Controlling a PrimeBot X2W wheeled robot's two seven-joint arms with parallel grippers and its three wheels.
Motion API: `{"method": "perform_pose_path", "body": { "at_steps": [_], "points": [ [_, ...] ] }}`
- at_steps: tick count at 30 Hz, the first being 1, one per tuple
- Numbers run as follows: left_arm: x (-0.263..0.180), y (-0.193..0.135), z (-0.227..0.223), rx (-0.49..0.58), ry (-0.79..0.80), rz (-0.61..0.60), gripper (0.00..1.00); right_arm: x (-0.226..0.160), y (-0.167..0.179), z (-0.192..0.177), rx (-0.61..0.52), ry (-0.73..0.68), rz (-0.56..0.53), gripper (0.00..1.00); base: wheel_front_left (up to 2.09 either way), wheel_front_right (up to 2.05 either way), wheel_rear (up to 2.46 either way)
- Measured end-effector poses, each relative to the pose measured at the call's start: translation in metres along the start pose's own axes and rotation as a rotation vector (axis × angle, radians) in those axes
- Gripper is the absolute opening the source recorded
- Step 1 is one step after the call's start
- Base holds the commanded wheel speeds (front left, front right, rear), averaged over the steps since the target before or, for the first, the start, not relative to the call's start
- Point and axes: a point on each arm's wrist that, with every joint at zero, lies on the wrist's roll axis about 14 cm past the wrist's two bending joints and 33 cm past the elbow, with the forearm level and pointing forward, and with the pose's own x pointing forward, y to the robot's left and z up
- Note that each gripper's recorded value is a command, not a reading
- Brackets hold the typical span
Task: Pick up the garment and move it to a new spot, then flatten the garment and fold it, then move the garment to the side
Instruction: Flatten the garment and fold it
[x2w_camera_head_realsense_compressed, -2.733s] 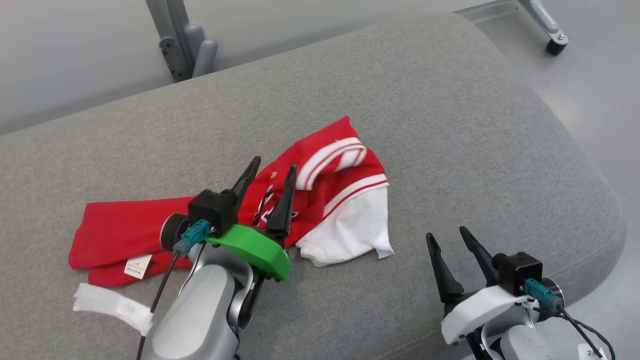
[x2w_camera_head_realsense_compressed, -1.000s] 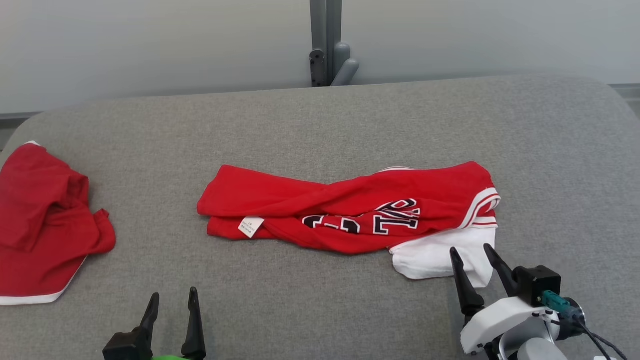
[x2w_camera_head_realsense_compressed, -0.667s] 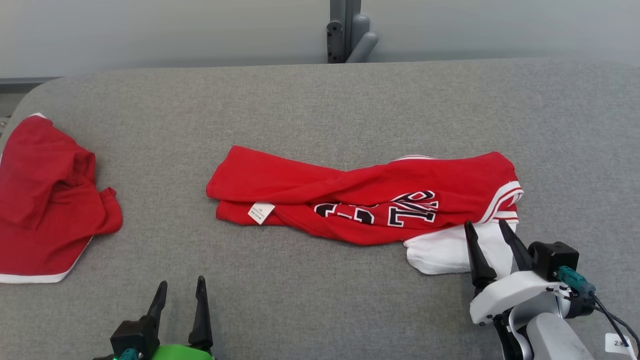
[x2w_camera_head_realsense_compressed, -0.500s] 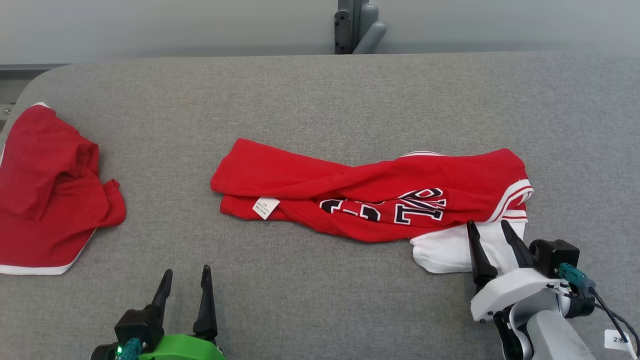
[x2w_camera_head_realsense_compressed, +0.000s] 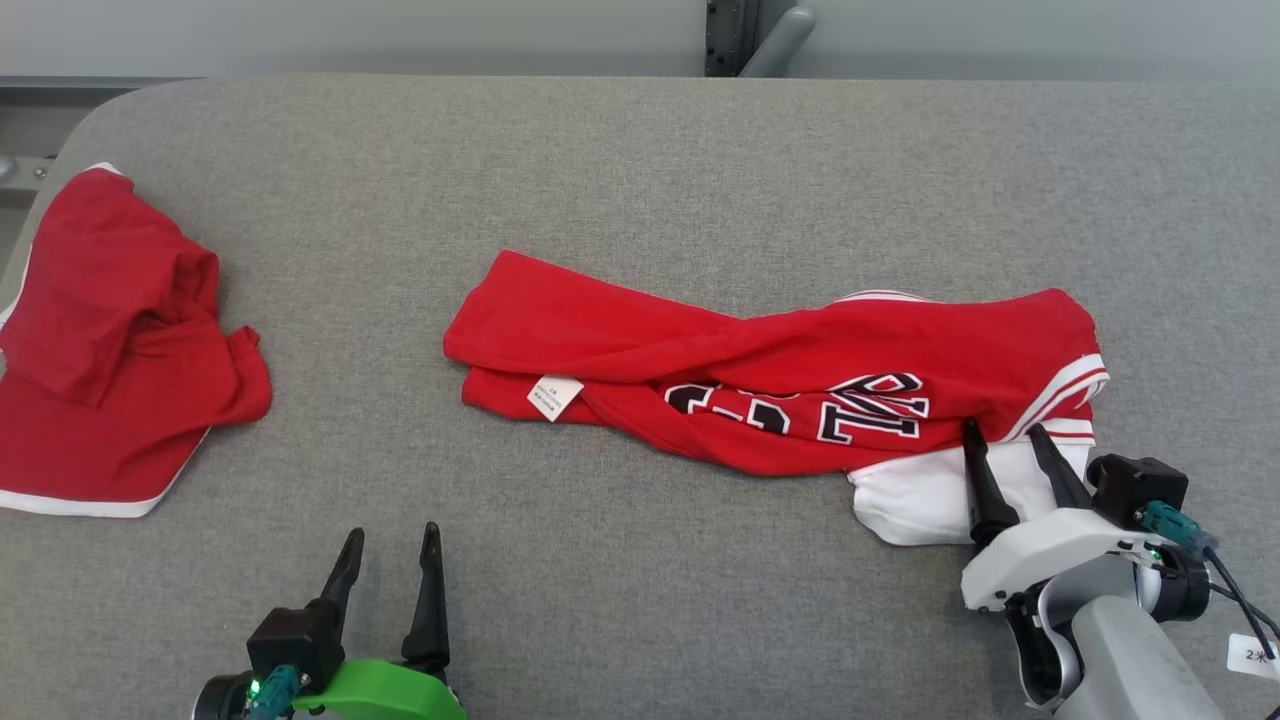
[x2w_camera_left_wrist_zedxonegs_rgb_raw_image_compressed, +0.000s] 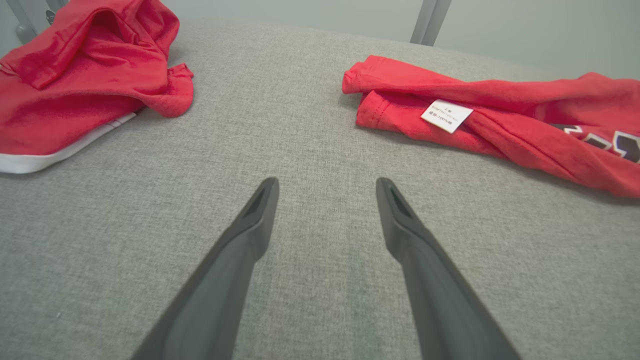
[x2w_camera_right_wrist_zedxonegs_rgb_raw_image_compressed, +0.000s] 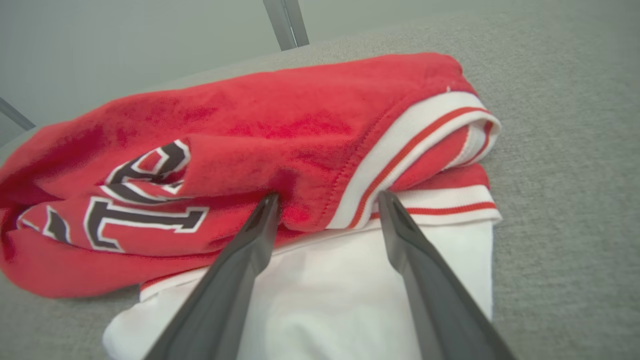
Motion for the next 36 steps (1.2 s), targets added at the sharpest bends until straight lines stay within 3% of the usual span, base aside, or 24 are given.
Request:
{"method": "perform_pose_path", "body": {
  "at_steps": [9, 10, 11, 12, 13, 19, 23, 31, 36],
  "points": [
    [0.001, 0.0, -0.002, -0.001, 0.007, 0.002, 1.0, -0.001, -0.004, -0.009, 0.016, 0.023, -0.017, 1.0, 0.0, 0.0, 0.0],
    [0.002, 0.0, -0.002, -0.001, 0.007, 0.0, 1.0, 0.0, -0.002, -0.009, 0.018, 0.024, -0.011, 0.83, 0.0, 0.0, 0.0],
    [0.003, 0.0, -0.002, 0.0, 0.006, 0.0, 1.0, 0.001, 0.0, -0.008, 0.022, 0.02, -0.005, 0.49, 0.0, 0.0, 0.0],
    [0.004, 0.0, -0.001, 0.0, 0.005, -0.002, 1.0, 0.003, 0.002, -0.006, 0.024, 0.013, 0.001, 0.29, 0.0, 0.0, 0.0],
    [0.005, -0.001, 0.0, 0.0, 0.003, -0.004, 1.0, 0.005, 0.005, -0.003, 0.023, 0.004, 0.009, 0.0, 0.0, 0.0, 0.0],
    [0.004, -0.004, -0.002, 0.0, 0.008, -0.02, 1.0, 0.016, 0.014, 0.011, 0.038, -0.034, 0.038, 0.0, 0.0, 0.0, 0.0],
    [0.004, -0.009, -0.007, -0.001, 0.026, -0.037, 1.0, 0.034, 0.02, 0.04, 0.001, -0.105, 0.079, 0.0, 0.0, 0.0, 0.0],
    [0.008, -0.041, -0.017, 0.029, 0.063, -0.16, 1.0, 0.096, 0.024, 0.096, -0.139, -0.184, 0.138, 0.0, 0.0, 0.0, 0.0],
    [0.014, -0.041, -0.008, 0.027, 0.039, -0.156, 1.0, 0.136, 0.022, 0.11, -0.194, -0.164, 0.118, 0.0, 0.0, 0.0, 0.0]
  ]
}}
